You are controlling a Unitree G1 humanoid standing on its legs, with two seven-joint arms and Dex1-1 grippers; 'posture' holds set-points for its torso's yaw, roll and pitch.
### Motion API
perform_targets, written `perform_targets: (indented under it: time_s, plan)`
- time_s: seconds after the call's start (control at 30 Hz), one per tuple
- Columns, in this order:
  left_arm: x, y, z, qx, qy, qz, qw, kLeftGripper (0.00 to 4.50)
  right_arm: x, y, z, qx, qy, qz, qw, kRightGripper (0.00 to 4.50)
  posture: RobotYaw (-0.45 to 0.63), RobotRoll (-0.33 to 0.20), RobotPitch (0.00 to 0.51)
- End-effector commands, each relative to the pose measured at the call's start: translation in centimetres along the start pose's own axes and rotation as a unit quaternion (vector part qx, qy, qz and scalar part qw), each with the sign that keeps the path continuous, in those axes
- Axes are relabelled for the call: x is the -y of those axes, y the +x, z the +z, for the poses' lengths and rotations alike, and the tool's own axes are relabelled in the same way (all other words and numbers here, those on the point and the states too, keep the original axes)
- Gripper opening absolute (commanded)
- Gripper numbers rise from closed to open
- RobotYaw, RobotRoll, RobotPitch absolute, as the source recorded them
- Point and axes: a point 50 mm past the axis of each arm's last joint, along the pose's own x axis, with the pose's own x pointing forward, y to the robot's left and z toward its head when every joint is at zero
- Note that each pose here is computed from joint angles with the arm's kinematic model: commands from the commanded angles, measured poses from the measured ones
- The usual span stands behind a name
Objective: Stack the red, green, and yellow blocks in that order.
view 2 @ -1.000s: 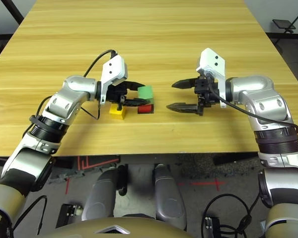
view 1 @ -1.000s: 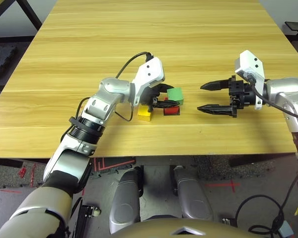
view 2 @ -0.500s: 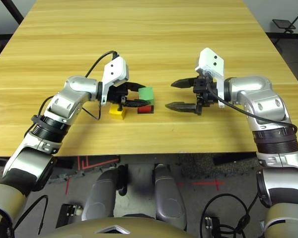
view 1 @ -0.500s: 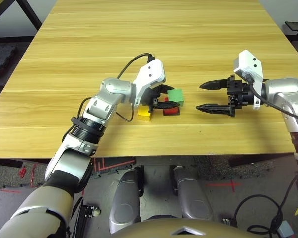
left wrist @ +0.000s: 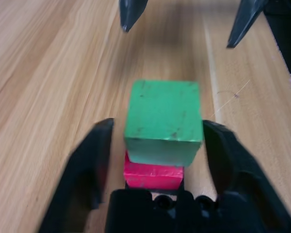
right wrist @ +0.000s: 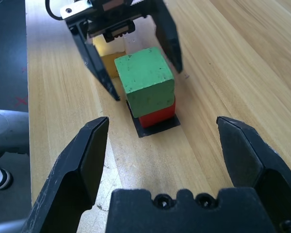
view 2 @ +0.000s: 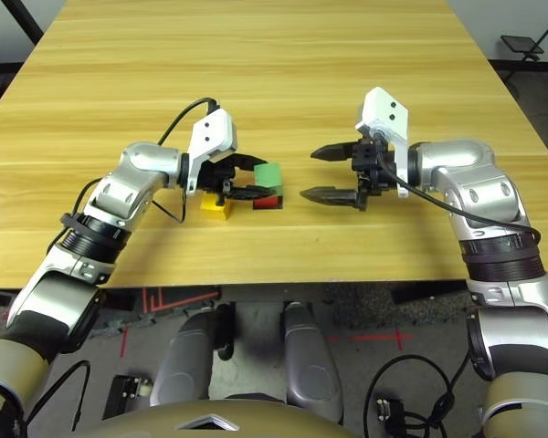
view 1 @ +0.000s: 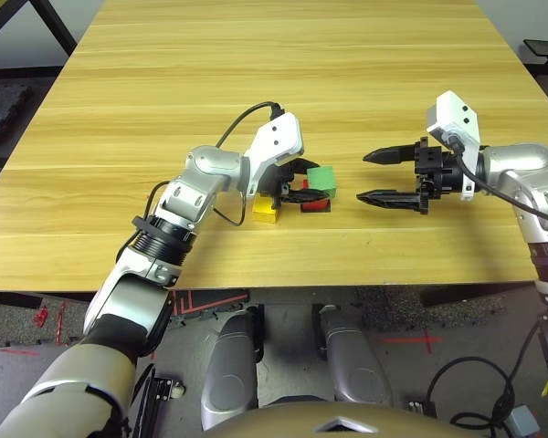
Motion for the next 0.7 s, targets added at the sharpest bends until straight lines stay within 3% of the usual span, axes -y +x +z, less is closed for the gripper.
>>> perform_targets:
  time_s: [0.03, 0.43, 0.7]
  plan:
    - [-0.5, -0.2, 0.0, -0.009, 0.007, 0.008, 1.0, 4.47, 0.1, 0.1, 0.2, 0.003, -0.004, 0.004, 1.0, 4.5, 0.28, 0.004, 0.199]
    - [-1.0, -2.5, 0.8, -0.029, 0.021, 0.018, 0.999, 4.47, 0.4, 0.5, -0.1, 0.005, -0.004, 0.007, 1.0, 4.5, 0.3, 0.012, 0.191]
    - [0.4, -4.5, 1.0, -0.045, 0.019, -0.005, 0.999, 4.47, 0.8, 0.9, -0.1, 0.008, -0.008, 0.01, 1.0, 4.5, 0.31, 0.014, 0.181]
